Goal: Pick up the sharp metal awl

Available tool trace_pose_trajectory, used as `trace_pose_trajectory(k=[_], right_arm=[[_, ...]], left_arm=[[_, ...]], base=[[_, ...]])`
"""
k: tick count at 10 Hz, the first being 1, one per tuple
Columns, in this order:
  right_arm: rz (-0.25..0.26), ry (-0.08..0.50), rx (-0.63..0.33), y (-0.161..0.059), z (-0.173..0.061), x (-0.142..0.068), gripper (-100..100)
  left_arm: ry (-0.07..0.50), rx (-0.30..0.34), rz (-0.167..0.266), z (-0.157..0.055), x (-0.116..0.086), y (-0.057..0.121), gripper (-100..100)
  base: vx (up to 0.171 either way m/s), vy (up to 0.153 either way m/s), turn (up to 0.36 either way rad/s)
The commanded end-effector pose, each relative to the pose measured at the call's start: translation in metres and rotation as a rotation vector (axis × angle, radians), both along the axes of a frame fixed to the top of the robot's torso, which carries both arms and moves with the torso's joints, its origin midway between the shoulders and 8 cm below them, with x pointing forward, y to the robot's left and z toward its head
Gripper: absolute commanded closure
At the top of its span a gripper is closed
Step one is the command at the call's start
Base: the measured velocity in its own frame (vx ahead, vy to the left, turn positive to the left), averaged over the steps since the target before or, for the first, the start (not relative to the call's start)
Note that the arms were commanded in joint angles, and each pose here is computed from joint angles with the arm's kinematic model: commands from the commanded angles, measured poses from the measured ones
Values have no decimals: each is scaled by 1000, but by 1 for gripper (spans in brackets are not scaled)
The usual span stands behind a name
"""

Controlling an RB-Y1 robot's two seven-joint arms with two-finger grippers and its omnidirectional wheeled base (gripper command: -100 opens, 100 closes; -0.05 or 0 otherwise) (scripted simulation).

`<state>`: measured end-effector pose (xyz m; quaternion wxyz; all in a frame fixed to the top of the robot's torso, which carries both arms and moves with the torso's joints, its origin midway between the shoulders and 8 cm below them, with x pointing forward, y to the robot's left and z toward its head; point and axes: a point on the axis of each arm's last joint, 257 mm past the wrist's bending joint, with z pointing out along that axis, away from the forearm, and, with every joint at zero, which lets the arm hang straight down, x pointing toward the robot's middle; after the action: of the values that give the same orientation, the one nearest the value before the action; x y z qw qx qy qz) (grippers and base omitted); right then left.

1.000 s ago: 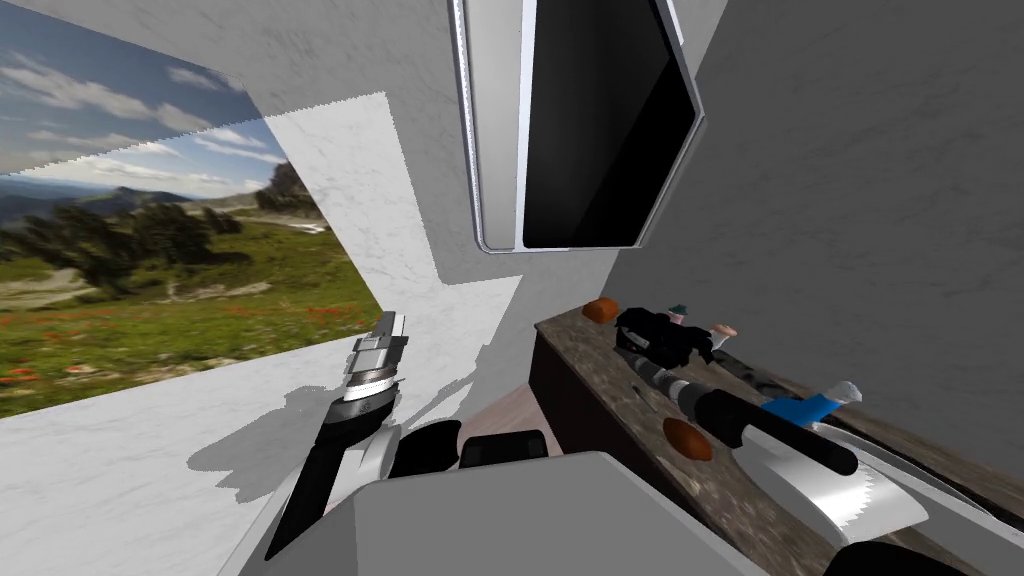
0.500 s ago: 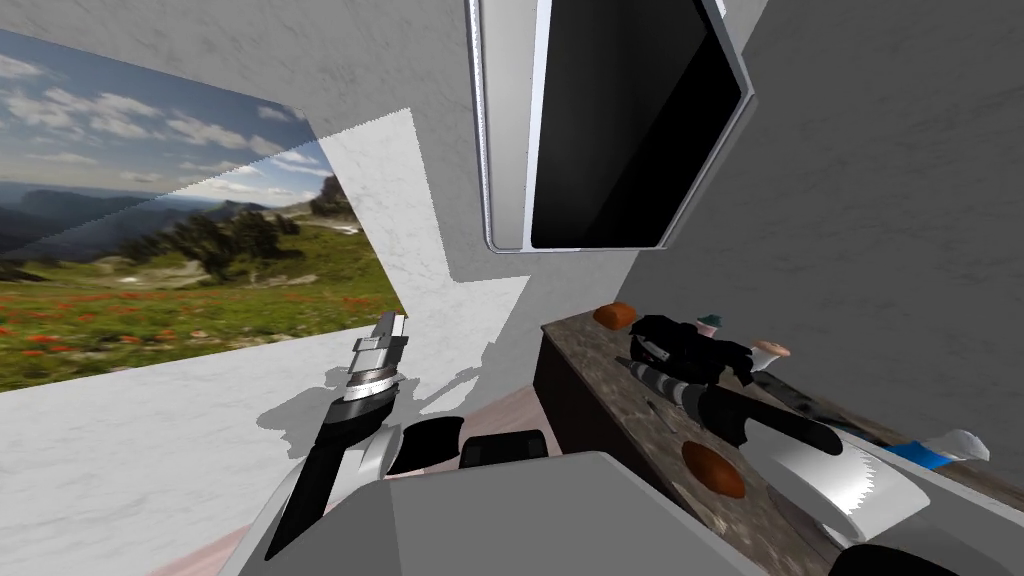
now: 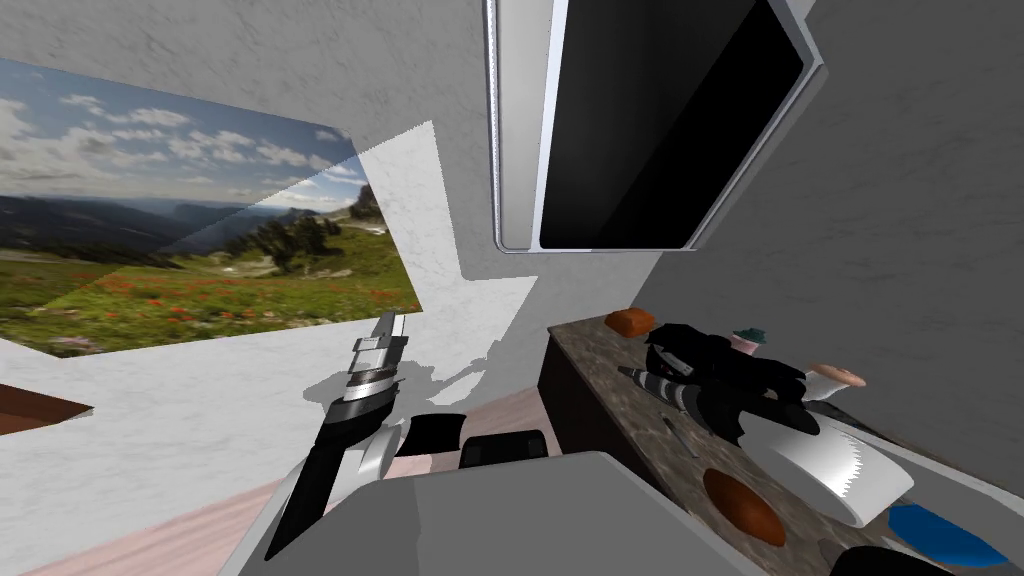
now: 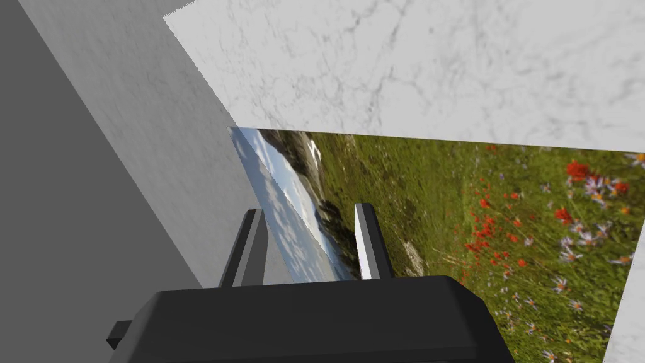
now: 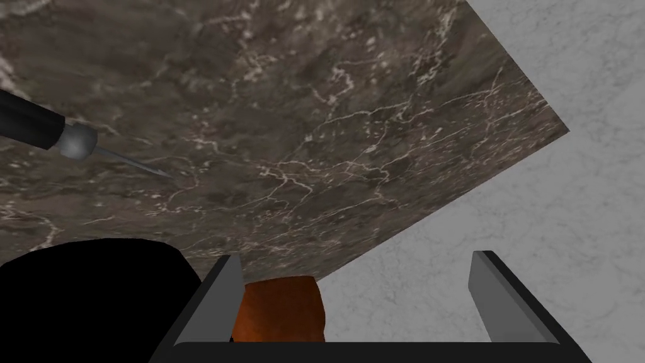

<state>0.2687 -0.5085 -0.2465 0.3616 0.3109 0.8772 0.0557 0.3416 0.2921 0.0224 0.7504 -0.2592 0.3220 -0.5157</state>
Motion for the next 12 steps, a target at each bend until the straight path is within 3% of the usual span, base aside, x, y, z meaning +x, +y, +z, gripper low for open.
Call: trace_pose_trajectory(k=[1, 3, 4, 5, 6, 7, 8, 9, 12], right_arm=[[31, 67, -26, 1, -8, -8, -100], [22, 95, -30, -2, -13, -14, -100], [49, 153, -49, -2, -19, -22, -100], [45, 165, -51, -3, -20, -25, -100], [72, 220, -66, -2, -26, -33, -100], [69, 233, -68, -3, -28, -36, -100], [95, 286, -80, -2, -33, -45, -100], [92, 298, -82, -3, -35, -47, -100], [141, 409, -98, -1, -45, -68, -100]], left_arm=[[0, 0, 0, 0, 0, 0, 0], [0, 0, 0, 0, 0, 0, 0], [0, 0, 0, 0, 0, 0, 0], [0, 0, 0, 0, 0, 0, 0], [0, 0, 0, 0, 0, 0, 0], [0, 0, 0, 0, 0, 0, 0], [0, 0, 0, 0, 0, 0, 0], [0, 0, 0, 0, 0, 0, 0], [0, 0, 0, 0, 0, 0, 0]], base=[[-15, -61, 192], [-8, -38, 48], [-13, -33, 163], [-14, -42, 130], [-18, -52, 174], [-7, -55, 92], [-14, -65, 180], [-20, -58, 85], [-28, -57, 116]])
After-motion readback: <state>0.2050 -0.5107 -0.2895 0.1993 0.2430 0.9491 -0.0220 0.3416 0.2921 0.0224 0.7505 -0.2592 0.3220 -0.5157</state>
